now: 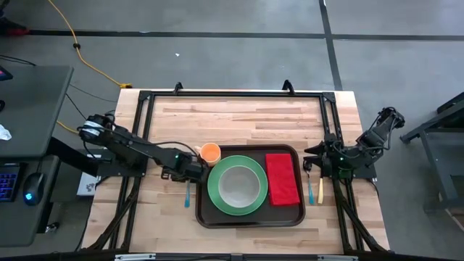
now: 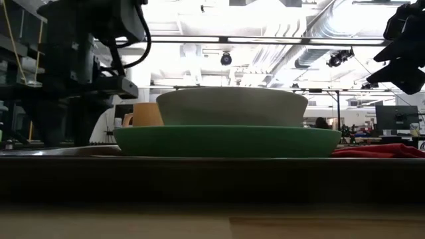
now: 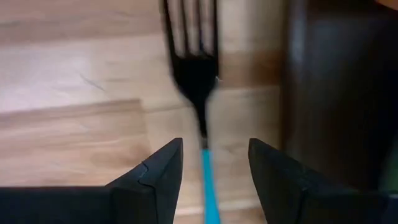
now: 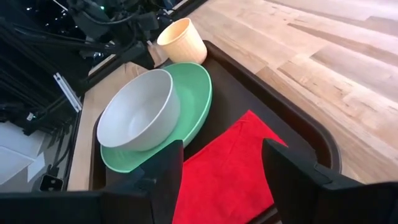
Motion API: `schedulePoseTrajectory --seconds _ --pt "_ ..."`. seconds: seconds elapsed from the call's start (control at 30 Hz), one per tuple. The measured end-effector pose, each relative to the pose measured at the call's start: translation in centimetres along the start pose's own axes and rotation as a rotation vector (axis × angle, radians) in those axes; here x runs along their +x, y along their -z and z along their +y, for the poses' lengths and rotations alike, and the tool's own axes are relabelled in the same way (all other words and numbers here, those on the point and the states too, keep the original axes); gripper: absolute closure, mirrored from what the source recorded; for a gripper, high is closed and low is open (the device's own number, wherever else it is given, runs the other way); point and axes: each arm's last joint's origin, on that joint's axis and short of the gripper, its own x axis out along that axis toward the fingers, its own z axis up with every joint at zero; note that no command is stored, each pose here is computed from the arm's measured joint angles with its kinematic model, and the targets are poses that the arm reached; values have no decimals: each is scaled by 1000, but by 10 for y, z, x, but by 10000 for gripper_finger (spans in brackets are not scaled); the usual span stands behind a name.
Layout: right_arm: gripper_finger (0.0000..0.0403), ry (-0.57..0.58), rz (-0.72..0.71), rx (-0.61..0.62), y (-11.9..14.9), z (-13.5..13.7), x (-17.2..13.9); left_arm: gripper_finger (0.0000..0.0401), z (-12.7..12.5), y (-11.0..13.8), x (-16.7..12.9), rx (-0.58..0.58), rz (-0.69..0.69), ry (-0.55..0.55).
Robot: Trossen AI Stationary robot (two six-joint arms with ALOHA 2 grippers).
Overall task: Set up tray
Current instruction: Put the fork on top of the table napkin on the serving tray
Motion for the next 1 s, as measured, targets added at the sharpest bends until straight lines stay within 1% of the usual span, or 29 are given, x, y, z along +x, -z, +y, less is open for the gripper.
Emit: schedulePoseTrajectory --seconds 0.13,0.2,0.47,0.67,0.8,1.0 --pt "206 1 2 -26 0 1 0 190 -1 -5 7 -13 20 -31" --pt "206 1 2 -33 0 1 0 190 -2 -4 12 1 48 -46" --pt "206 -3 -4 -27 -1 1 0 190 -4 -2 25 -2 100 -96" --pt "206 -62 34 -7 -1 5 0 192 -4 -2 25 -5 105 -95" --pt "206 -101 79 1 0 7 0 215 -4 -2 26 -10 109 -97" --pt "206 -118 104 2 1 7 0 276 -3 -1 26 -32 126 -112"
